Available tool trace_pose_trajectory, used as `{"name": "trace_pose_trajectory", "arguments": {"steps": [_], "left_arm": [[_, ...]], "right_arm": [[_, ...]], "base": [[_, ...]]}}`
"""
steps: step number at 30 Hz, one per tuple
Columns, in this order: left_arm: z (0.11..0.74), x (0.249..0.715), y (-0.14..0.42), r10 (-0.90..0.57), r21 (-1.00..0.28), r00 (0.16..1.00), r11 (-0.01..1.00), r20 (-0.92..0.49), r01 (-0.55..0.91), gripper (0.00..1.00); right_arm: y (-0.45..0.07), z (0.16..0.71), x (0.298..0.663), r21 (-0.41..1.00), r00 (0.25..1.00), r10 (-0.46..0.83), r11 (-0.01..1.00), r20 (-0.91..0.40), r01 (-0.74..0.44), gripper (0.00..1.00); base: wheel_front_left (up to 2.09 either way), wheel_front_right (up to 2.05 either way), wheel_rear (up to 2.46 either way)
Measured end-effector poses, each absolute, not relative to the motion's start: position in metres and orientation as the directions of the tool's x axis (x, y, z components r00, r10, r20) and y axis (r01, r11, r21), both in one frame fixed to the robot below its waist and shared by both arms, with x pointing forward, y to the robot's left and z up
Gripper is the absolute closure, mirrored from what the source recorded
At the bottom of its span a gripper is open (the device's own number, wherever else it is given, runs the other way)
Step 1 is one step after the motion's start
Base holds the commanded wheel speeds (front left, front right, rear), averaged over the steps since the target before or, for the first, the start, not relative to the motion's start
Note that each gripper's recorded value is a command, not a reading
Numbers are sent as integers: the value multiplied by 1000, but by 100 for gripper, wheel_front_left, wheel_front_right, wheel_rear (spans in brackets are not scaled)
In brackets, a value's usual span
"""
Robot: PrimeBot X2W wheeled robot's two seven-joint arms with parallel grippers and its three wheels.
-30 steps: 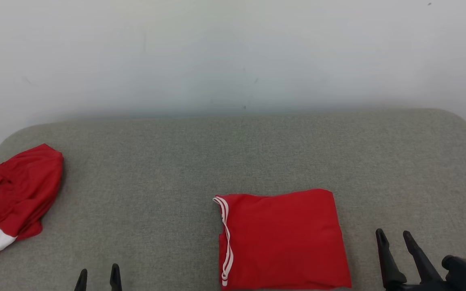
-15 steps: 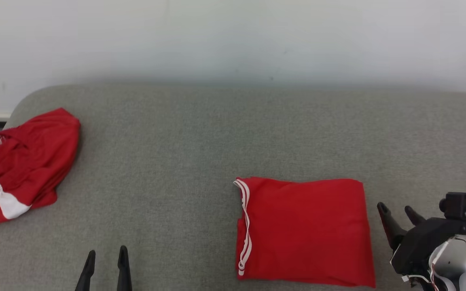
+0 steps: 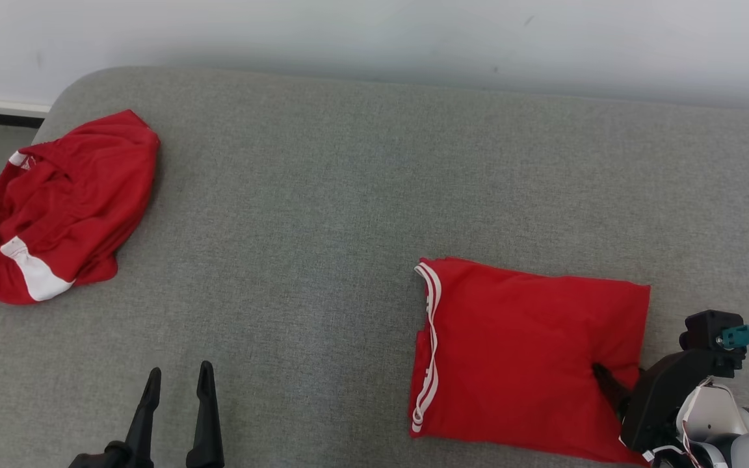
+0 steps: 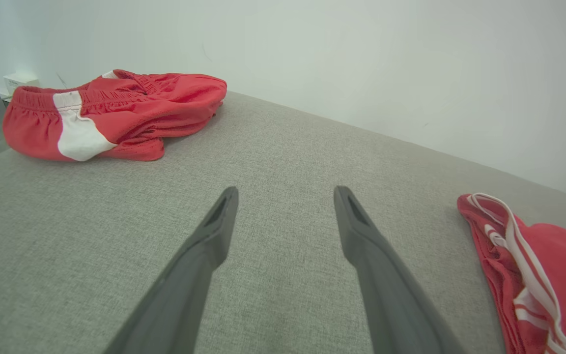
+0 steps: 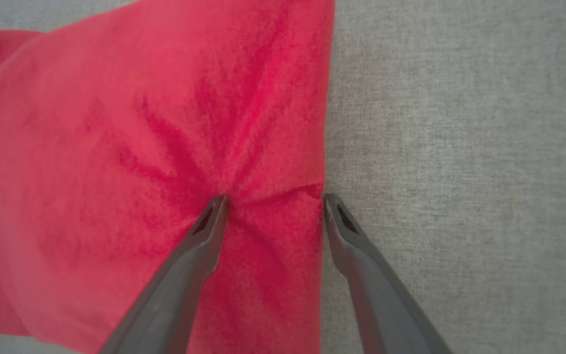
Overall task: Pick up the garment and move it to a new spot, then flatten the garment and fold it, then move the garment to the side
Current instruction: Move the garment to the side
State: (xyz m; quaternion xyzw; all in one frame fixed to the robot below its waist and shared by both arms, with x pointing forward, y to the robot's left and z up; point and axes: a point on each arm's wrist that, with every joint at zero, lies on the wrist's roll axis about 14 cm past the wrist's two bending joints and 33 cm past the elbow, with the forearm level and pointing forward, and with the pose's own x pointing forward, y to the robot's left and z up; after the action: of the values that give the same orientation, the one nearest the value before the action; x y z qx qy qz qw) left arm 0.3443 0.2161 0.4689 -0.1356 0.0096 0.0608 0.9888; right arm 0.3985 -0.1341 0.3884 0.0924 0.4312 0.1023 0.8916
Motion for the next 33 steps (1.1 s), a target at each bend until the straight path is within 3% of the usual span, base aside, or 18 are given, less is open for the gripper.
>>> {"name": "trace_pose_trajectory", "arguments": {"steps": [3,4,6,12,21,27,33], "left_arm": [[465,345,216,121,-272,991,954,-48,-130,0],[465,345,216,122,-271,991,953,-50,-131,0],[465,348,216,119,-273,992,954,-48,-128,0],[468,357,210,98,-277,995,955,-36,-104,0],[479,388,187,12,-259,1000,966,17,-7,0],[493,424,152,-103,-237,990,964,92,122,0],[498,455,106,-232,-217,962,941,142,258,0]], "right_arm": [[-130,380,396,242,574,265,963,-774,-118,0],[-129,379,396,239,566,265,963,-781,-122,20],[-127,378,396,220,557,261,965,-789,-141,100],[-124,385,401,157,564,236,970,-791,-186,100],[-159,420,425,-52,624,163,949,-764,-312,100],[-202,440,439,-164,669,84,940,-738,-298,100],[-274,453,446,-283,710,-65,939,-701,-194,100]], "base": [[0,0,0],[0,0,0],[0,0,0],[0,0,0],[0,0,0],[0,0,0],[0,0,0]]}}
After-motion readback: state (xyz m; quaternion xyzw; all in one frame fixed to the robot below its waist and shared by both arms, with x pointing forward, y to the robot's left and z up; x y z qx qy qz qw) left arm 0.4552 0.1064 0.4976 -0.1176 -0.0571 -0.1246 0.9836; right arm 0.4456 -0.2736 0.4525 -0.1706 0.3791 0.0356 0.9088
